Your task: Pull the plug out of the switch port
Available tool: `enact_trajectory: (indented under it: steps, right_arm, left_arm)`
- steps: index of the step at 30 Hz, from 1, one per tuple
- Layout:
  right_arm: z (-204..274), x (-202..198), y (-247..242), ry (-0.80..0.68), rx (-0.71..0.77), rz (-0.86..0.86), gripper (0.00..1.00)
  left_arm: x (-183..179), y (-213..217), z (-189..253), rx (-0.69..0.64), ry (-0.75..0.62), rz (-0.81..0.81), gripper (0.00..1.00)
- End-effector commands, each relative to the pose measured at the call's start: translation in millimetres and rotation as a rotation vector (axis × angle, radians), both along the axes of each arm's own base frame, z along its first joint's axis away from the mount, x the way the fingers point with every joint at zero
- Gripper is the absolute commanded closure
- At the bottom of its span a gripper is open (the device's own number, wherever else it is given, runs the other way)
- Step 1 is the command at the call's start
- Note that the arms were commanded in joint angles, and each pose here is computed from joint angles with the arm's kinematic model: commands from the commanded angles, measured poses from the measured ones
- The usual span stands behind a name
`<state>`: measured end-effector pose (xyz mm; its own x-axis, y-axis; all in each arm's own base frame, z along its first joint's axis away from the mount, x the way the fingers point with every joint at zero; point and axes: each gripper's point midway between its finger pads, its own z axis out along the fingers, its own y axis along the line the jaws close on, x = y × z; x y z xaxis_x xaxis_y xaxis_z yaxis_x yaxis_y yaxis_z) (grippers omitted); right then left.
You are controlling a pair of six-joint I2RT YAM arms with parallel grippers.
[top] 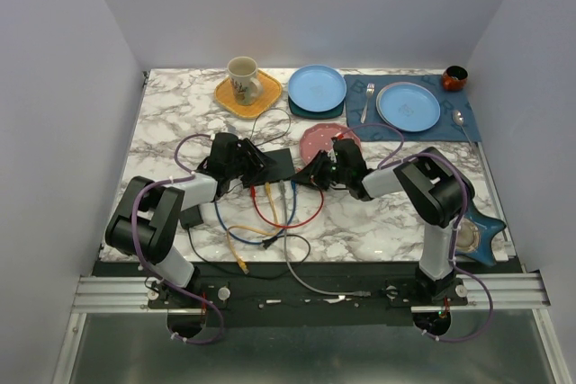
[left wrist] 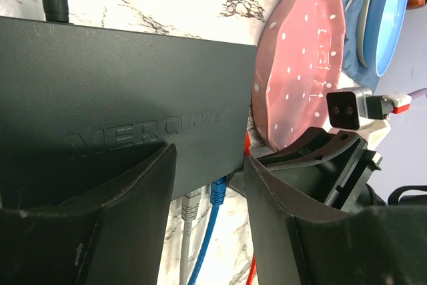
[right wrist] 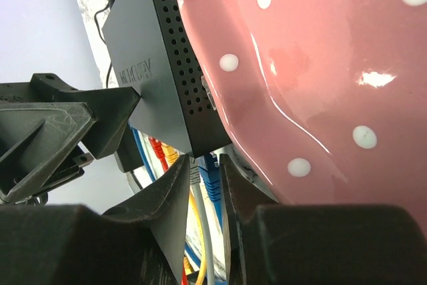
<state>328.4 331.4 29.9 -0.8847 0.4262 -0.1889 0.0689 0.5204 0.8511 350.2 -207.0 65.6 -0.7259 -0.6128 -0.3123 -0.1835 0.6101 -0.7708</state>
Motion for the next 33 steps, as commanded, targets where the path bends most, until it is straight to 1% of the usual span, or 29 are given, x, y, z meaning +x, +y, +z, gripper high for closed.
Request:
enact_trajectory:
  steps: [1, 4, 6, 7, 8, 11, 15, 18, 21, 25, 27, 33]
  right_arm:
    - [-13.6, 5.6, -1.9, 0.02, -0.021, -0.02, 0.7]
    - [-15.0, 5.5, -1.4, 0.029, -0.023, -0.019, 0.72]
    - [-15.8, 5.2, -1.1, 0.03, -0.023, -0.015, 0.7]
    - [-15.1, 4.9, -0.4, 0.03, -0.023, -0.014, 0.69]
    - [-16.5, 3.9, -1.1, 0.033, -0.028, -0.012, 0.64]
    - [-18.9, 2.6, -2.2, 0.038, -0.044, -0.005, 0.55]
    - [-23.8, 0.1, -3.6, 0.049, -0.068, 0.001, 0.5]
    - [-28.8, -1.7, -4.1, 0.066, -0.087, 0.007, 0.52]
    - [-31.4, -3.5, -1.7, 0.074, -0.102, 0.023, 0.58]
    - [-34.7, -7.1, 1.2, 0.077, -0.13, 0.046, 0.59]
    - [-38.4, -9.2, 0.2, 0.083, -0.141, 0.05, 0.62]
    - [-41.7, -13.3, -1.8, 0.087, -0.143, 0.052, 0.69]
  left_arm:
    - [-7.4, 2.0, -13.4, 0.016, 0.039, -0.02, 0.41]
    - [-8.8, 1.8, -14.9, 0.013, 0.043, -0.021, 0.41]
    - [-8.6, 2.2, -14.7, 0.012, 0.041, -0.017, 0.41]
    - [-8.6, 2.0, -14.0, 0.01, 0.04, -0.018, 0.41]
    - [-8.6, 2.0, -14.0, 0.01, 0.039, -0.018, 0.41]
    - [-8.4, 1.6, -13.9, 0.008, 0.039, -0.018, 0.41]
    - [-8.6, 0.9, -13.7, 0.003, 0.038, -0.021, 0.41]
    - [-8.9, 0.7, -14.7, 0.001, 0.041, -0.021, 0.41]
    - [-8.8, 0.0, -14.9, -0.002, 0.041, -0.022, 0.41]
    - [-9.1, -0.1, -14.5, -0.004, 0.041, -0.023, 0.41]
    - [-8.8, -0.3, -14.2, -0.006, 0.04, -0.022, 0.41]
    - [-10.3, -0.1, -15.9, -0.009, 0.046, -0.02, 0.41]
